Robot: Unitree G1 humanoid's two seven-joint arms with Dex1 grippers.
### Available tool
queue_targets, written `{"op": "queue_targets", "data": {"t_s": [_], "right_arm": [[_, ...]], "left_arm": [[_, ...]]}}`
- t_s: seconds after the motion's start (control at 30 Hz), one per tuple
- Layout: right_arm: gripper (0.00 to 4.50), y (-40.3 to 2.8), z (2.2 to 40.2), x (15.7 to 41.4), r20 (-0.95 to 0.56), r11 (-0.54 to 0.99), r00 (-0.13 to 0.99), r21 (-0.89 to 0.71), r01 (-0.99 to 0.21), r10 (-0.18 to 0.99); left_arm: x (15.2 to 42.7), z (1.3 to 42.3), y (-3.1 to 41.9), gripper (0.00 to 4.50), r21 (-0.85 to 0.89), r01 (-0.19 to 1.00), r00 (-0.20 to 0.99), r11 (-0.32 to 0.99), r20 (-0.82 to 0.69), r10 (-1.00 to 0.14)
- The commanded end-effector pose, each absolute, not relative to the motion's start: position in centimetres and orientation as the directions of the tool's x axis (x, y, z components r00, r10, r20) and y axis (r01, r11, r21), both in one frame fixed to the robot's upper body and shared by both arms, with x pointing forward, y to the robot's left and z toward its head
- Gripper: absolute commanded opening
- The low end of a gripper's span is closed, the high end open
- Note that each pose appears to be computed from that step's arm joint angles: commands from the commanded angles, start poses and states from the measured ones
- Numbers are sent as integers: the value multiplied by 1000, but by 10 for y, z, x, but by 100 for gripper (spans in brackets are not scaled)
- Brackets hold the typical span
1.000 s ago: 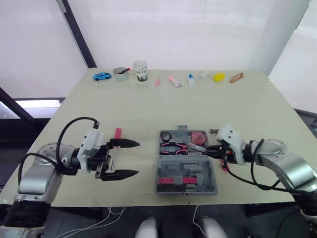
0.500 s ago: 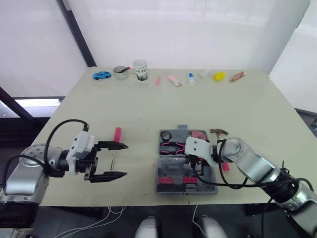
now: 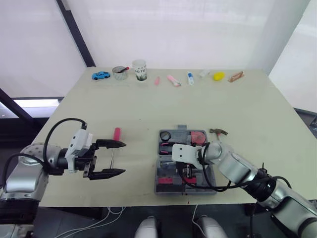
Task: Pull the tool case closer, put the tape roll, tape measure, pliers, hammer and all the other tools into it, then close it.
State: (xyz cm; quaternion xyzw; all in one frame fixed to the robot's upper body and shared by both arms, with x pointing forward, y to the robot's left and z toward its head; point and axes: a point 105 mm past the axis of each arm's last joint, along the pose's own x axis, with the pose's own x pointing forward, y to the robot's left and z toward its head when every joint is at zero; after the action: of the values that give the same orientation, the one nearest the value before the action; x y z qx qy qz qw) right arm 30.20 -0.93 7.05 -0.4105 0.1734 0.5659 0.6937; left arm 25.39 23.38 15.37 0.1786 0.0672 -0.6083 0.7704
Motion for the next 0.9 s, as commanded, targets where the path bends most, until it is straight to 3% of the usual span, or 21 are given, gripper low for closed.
{"op": "queue_targets", "data": {"t_s": [0.03,0.1,0.2,0.57,0.83,0.9], "right_arm": [[5,-1,80,301,-668,-8,304,-421,-907,679],[95,-4,81,303,-665,-4,317,-434,-901,677],[162,-9,86,309,-641,16,358,-474,-880,679],[162,-30,98,318,-578,69,424,-534,-842,697],[162,-24,99,302,-529,113,341,-415,-903,777],[113,-21,97,297,-518,116,314,-378,-918,796]], "left_arm": [[252,161,233,450,222,961,233,166,-317,-919],[252,161,233,450,221,961,234,168,-316,-920],[249,160,231,450,215,962,233,170,-313,-921],[246,159,225,450,202,964,228,172,-297,-927],[248,160,225,450,203,964,230,175,-296,-927],[248,160,225,450,203,963,232,176,-296,-927]]}}
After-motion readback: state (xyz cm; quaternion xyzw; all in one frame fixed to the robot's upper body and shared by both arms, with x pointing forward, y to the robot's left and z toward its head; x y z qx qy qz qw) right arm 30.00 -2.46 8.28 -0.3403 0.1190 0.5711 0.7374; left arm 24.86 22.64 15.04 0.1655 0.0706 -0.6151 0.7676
